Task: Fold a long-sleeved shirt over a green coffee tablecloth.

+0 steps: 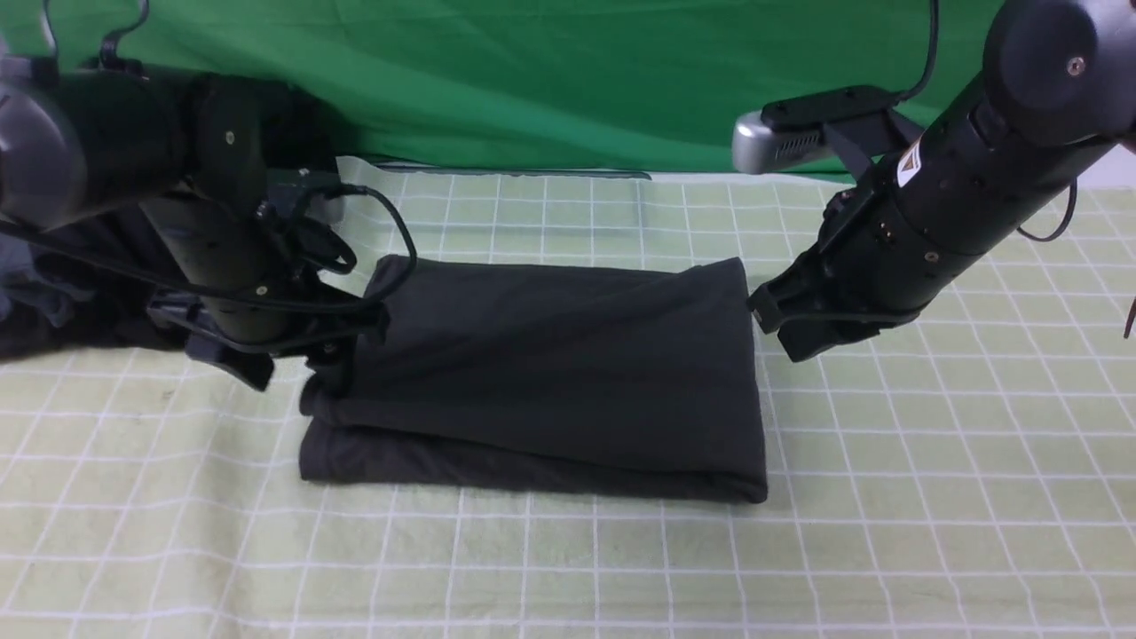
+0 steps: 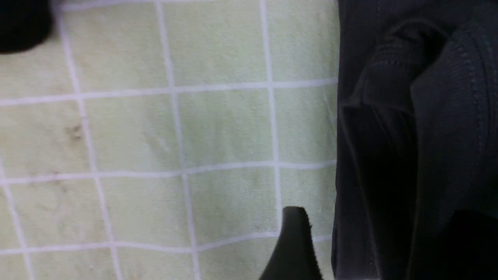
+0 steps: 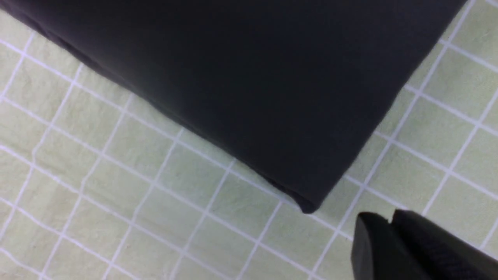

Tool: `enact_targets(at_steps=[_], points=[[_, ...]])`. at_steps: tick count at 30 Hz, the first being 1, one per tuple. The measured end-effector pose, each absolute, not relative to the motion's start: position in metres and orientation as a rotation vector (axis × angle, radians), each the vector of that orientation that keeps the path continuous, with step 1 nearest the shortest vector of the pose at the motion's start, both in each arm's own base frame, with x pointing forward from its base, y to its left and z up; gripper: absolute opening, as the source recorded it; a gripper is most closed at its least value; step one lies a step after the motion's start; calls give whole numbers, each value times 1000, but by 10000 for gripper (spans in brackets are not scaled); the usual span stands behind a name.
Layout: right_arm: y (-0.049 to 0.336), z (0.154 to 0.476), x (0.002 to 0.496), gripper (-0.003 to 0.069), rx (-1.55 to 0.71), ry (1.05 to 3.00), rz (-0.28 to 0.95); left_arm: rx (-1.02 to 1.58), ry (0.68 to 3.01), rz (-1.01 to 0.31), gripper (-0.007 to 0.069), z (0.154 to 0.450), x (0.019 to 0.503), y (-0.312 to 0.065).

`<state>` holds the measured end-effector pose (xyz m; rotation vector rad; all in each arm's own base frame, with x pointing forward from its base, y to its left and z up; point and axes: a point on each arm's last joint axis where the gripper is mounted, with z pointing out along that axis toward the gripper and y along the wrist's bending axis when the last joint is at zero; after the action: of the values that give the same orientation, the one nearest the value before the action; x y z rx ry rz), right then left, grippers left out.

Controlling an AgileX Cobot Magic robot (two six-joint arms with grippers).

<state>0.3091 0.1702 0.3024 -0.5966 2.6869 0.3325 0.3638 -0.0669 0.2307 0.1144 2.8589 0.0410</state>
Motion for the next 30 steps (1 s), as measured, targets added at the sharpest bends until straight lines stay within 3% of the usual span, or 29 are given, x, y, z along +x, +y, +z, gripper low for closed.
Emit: enact_targets(at_steps=[7, 12, 15, 19, 20, 24, 30], points=[[171, 304, 311, 50, -595, 2654, 338, 58, 2755, -32, 432, 266, 357, -68], [172, 304, 312, 50, -601, 2643, 339, 39, 2777, -87, 375, 266, 354, -71], [173, 303, 312, 50, -601, 2645, 350, 21, 2769, -116, 258, 266, 356, -73], [186, 294, 313, 43, -622, 2649, 401, 42, 2704, -298, 50, 268, 360, -86], [187, 292, 314, 43, -625, 2650, 403, 55, 2700, -304, 45, 268, 360, -86], [212, 257, 321, 6, -685, 2692, 421, 85, 2732, -363, -2, 249, 368, -96], [225, 203, 329, -1, -728, 2827, 379, 101, 2890, -249, -6, 192, 362, -89]])
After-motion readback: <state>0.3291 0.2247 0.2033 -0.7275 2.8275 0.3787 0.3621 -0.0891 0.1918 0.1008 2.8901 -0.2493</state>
